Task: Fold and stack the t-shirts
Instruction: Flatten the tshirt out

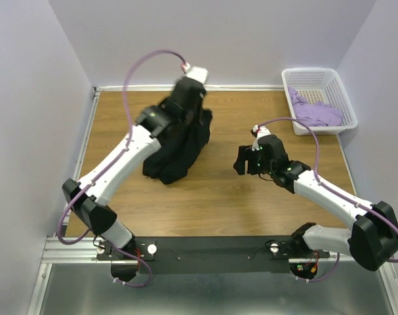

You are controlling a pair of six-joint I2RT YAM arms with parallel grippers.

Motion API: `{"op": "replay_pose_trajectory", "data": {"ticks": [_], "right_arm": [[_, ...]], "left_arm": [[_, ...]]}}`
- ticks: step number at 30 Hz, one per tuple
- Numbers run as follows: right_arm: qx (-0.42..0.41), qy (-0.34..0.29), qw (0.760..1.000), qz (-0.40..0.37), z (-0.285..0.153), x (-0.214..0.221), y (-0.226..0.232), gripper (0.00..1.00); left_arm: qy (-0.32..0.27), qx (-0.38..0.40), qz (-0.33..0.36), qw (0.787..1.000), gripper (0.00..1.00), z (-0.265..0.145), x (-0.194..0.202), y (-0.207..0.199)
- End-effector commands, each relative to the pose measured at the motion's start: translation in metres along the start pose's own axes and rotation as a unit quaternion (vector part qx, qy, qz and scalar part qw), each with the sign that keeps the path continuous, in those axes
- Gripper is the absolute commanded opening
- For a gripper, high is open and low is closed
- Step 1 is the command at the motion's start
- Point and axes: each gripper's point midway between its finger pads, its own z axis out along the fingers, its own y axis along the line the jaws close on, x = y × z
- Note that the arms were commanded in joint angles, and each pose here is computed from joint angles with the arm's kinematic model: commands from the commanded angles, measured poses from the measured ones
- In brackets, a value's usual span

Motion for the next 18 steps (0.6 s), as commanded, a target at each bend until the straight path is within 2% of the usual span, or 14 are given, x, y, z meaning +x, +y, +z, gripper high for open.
{"op": "replay_pose_trajectory", "data": {"ticks": [1,4,8,11,13,18], "right_arm": [[-0.058,-0.044,0.997,-0.007,-0.008,-0.036,0.025,0.77],[-0.117,-0.035,0.992,-0.041,-0.006,-0.041,0.047,0.77],[-0.205,0.009,0.977,-0.059,0.013,-0.032,0.079,0.78],[-0.245,0.031,0.967,-0.055,0.034,-0.022,0.097,0.78],[-0.264,0.019,0.962,-0.062,0.045,-0.025,0.111,0.78],[-0.269,0.04,0.96,-0.067,0.081,-0.014,0.126,0.78]], "left_arm": [[-0.064,-0.07,-0.06,0.994,0.0,-0.04,-0.061,0.065],[-0.135,-0.086,-0.106,0.981,0.0,-0.076,-0.111,0.1],[-0.186,-0.075,-0.13,0.971,0.0,-0.103,-0.14,0.109],[-0.205,-0.08,-0.148,0.964,0.0,-0.113,-0.147,0.117],[-0.215,-0.077,-0.154,0.961,0.0,-0.117,-0.149,0.119],[-0.213,-0.065,-0.16,0.962,0.0,-0.114,-0.142,0.115]]}}
